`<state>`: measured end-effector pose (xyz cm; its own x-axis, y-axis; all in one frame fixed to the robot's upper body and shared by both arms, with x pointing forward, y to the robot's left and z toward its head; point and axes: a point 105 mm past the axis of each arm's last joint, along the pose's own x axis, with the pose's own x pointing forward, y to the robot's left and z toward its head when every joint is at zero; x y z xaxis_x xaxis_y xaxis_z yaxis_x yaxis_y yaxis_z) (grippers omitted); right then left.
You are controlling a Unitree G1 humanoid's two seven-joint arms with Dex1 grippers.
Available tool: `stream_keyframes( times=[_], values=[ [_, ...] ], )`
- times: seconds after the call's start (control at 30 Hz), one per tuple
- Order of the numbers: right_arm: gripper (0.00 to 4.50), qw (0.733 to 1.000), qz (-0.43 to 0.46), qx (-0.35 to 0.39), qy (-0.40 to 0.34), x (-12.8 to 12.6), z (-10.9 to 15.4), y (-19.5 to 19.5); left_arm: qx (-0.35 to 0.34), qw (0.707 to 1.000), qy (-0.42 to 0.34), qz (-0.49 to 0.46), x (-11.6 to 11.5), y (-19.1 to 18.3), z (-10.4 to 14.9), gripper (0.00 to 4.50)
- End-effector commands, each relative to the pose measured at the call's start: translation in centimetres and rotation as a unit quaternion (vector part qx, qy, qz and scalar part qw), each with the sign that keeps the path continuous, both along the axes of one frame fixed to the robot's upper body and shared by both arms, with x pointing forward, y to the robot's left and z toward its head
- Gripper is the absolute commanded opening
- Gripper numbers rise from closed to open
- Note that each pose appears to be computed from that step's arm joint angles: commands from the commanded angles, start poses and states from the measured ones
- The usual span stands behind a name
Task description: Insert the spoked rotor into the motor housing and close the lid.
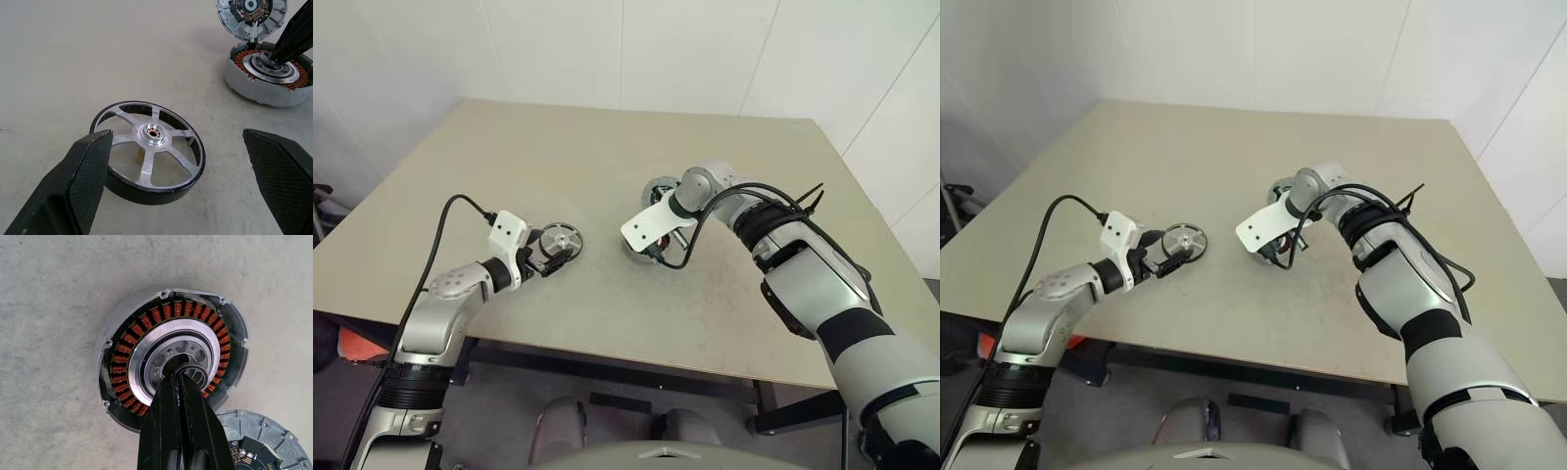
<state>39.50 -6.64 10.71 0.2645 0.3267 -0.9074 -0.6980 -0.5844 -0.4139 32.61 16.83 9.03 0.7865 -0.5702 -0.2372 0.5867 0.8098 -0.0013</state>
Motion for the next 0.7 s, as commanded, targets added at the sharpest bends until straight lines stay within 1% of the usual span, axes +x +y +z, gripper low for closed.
stream_keyframes(
  times=[0.03,0.7],
  values=[
    [0.02,1.000,0.010,0.007,-0.021,0.40,1.91,0.34,0.003,0.999,-0.033,0.000,0.45,0.25,1.77,4.50],
    [0.02,0.999,0.033,0.003,-0.018,-0.21,1.99,0.76,0.003,0.999,-0.033,-0.003,0.59,0.11,1.74,4.50]
  ],
)
